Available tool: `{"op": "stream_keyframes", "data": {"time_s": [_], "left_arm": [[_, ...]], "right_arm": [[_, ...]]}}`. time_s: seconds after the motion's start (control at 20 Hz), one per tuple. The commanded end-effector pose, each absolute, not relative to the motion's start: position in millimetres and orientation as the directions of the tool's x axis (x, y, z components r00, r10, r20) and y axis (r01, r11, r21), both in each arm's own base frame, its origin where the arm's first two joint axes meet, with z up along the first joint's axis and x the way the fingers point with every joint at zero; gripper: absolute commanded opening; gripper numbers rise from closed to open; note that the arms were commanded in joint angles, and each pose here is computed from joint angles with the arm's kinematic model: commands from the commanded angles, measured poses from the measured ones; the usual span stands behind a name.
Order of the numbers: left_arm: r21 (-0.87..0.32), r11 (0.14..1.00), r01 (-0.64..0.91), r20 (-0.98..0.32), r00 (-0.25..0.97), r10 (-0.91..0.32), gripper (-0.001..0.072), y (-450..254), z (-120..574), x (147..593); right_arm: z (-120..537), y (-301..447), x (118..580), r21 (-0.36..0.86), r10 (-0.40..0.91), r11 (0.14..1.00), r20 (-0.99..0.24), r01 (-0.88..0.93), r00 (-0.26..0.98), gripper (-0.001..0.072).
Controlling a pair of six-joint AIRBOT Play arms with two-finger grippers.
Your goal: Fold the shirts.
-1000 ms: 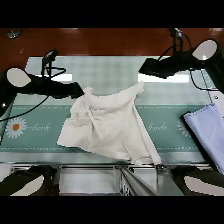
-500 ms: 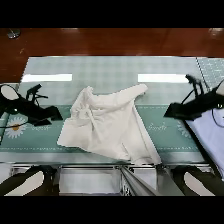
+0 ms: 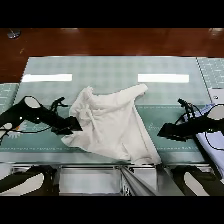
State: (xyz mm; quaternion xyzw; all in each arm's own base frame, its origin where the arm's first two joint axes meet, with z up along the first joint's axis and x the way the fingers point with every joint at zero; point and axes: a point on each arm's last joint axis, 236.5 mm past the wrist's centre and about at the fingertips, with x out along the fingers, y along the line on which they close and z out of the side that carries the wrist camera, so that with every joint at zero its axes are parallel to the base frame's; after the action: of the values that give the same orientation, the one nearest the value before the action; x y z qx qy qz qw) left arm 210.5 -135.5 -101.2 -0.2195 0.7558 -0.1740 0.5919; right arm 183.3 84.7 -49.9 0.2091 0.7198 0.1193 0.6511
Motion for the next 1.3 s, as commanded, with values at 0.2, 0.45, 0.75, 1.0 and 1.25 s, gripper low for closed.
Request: {"op": "stream_keyframes", "data": {"time_s": [0.2,0.45,0.75,1.0,1.25], "left_arm": [[-0.541,0.84,-0.027,-0.827,-0.166,-0.538,0.0031,-162,-110,224],[-0.545,0.838,-0.026,-0.826,-0.158,-0.542,0.0031,-163,-108,227],[-0.546,0.837,-0.027,-0.825,-0.157,-0.543,0.0031,-163,-108,227],[-0.547,0.837,-0.022,-0.825,-0.152,-0.544,0.0031,-163,-106,229],[-0.583,0.808,0.083,-0.811,-0.003,-0.585,0.0031,-166,-39,284]], "right_arm": [[-55,82,160,0.423,0.445,0.893,-0.882,0.153,-0.156,0.0614],[-72,90,129,0.441,0.478,0.878,-0.83,0.187,-0.287,0.0614],[-92,127,116,0.446,0.424,0.894,-0.814,0.041,-0.397,0.0614],[-98,180,126,0.547,0.512,0.837,-0.776,0.013,-0.367,0.003],[-10,158,228,0.566,0.562,0.818,-0.825,-0.105,-0.063,0.0015]]}}
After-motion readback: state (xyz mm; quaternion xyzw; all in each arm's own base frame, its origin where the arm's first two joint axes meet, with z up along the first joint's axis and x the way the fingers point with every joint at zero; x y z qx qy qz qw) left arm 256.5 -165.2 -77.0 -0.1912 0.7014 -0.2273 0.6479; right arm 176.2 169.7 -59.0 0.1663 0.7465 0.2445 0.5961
